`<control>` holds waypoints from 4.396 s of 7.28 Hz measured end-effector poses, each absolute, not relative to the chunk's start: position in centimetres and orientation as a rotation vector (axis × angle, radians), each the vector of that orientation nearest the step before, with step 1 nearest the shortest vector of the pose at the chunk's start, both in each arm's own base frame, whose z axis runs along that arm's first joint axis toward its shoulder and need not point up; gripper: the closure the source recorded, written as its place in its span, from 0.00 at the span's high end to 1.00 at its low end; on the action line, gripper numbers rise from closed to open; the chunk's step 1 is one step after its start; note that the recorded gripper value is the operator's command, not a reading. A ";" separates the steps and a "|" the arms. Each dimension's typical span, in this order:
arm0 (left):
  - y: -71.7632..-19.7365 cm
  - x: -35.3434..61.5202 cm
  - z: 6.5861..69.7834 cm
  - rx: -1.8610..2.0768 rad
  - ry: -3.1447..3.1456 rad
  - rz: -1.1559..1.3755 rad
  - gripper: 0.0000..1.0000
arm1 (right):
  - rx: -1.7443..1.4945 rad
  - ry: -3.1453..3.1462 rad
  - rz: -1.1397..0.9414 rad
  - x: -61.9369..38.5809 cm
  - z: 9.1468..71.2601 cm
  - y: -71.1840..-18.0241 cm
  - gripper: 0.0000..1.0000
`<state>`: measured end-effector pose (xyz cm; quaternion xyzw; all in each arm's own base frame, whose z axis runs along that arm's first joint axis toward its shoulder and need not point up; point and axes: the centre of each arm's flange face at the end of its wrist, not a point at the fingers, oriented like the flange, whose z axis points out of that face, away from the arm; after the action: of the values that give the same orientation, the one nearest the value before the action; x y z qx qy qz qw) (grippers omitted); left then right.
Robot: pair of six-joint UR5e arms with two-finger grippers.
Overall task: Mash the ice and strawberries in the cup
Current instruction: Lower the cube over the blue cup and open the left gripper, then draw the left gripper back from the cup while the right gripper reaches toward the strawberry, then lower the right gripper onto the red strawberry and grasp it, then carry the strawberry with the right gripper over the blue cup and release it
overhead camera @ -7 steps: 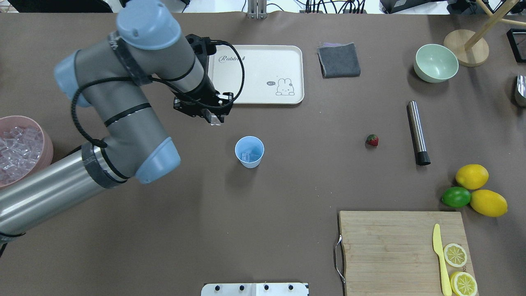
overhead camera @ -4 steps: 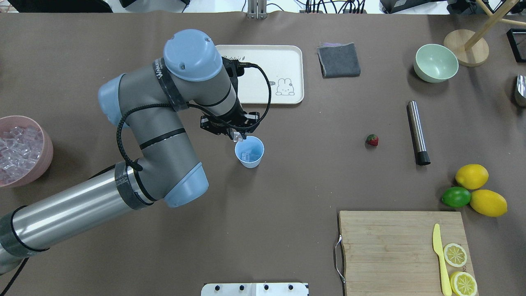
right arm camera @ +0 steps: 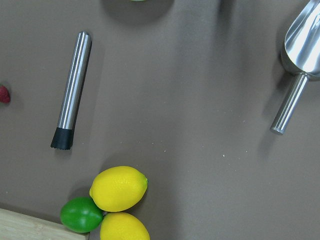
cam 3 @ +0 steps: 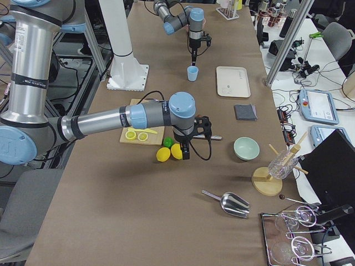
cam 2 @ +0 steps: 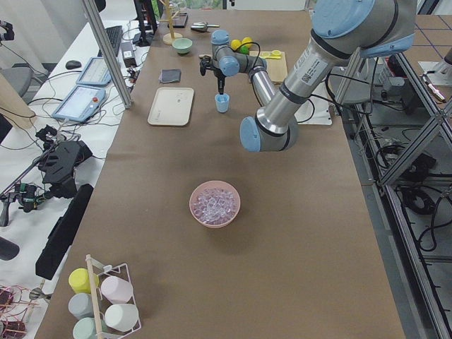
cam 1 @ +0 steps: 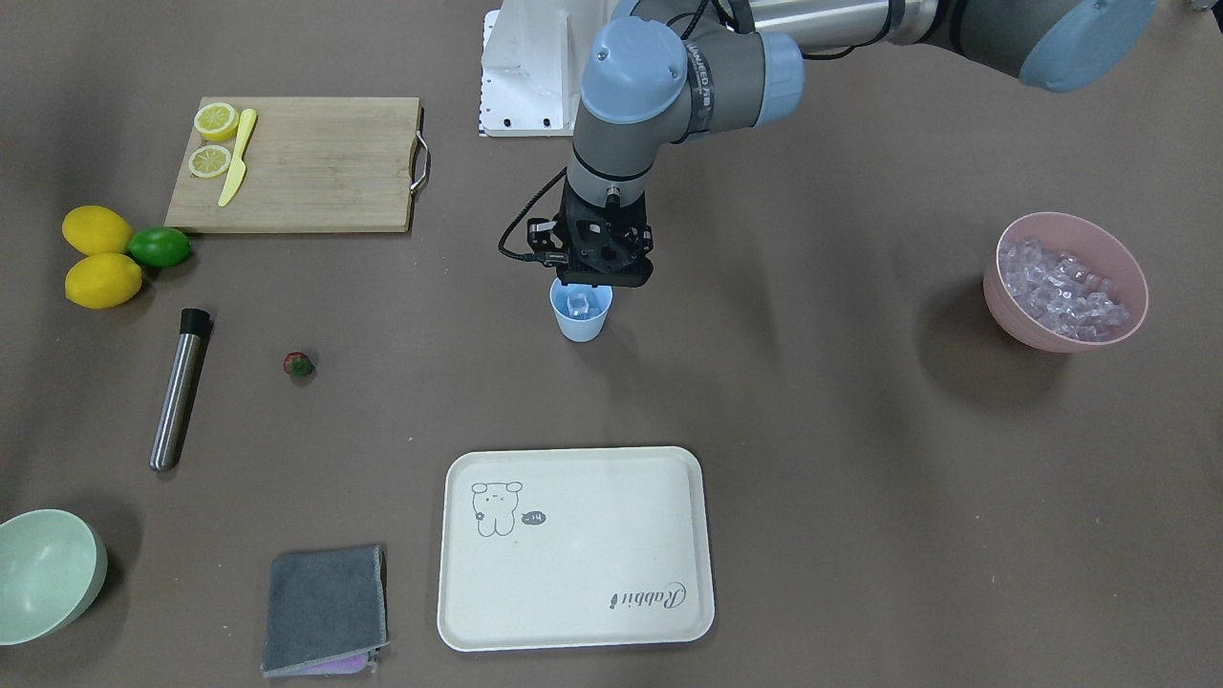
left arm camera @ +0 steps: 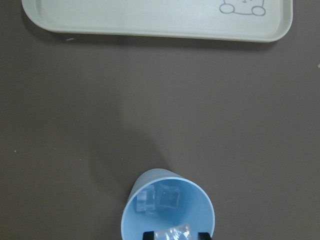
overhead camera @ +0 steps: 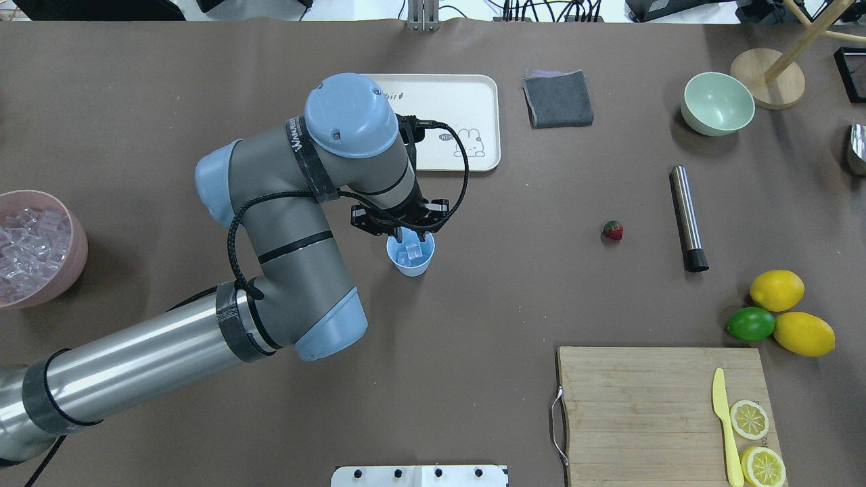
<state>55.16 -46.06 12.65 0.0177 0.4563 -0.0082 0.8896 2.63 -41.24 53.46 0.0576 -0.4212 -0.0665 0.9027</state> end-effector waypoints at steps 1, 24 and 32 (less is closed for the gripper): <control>-46.0 55.2 12.4 0.045 0.947 -0.022 0.97 | 0.120 -0.870 -0.139 2.5 53.4 -41.5 1.00; -47.0 35.9 27.3 0.224 0.843 0.122 0.97 | 0.242 -0.831 -0.260 -39.1 42.0 -49.5 0.00; -51.0 21.1 39.4 0.232 0.756 0.286 0.97 | 0.228 -0.983 -0.027 -48.2 17.6 -42.9 0.00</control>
<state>21.06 -51.03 39.38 0.1127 0.3670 0.1390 0.9129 -48.18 -42.93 17.56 0.1090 -0.4711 -0.0131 0.8752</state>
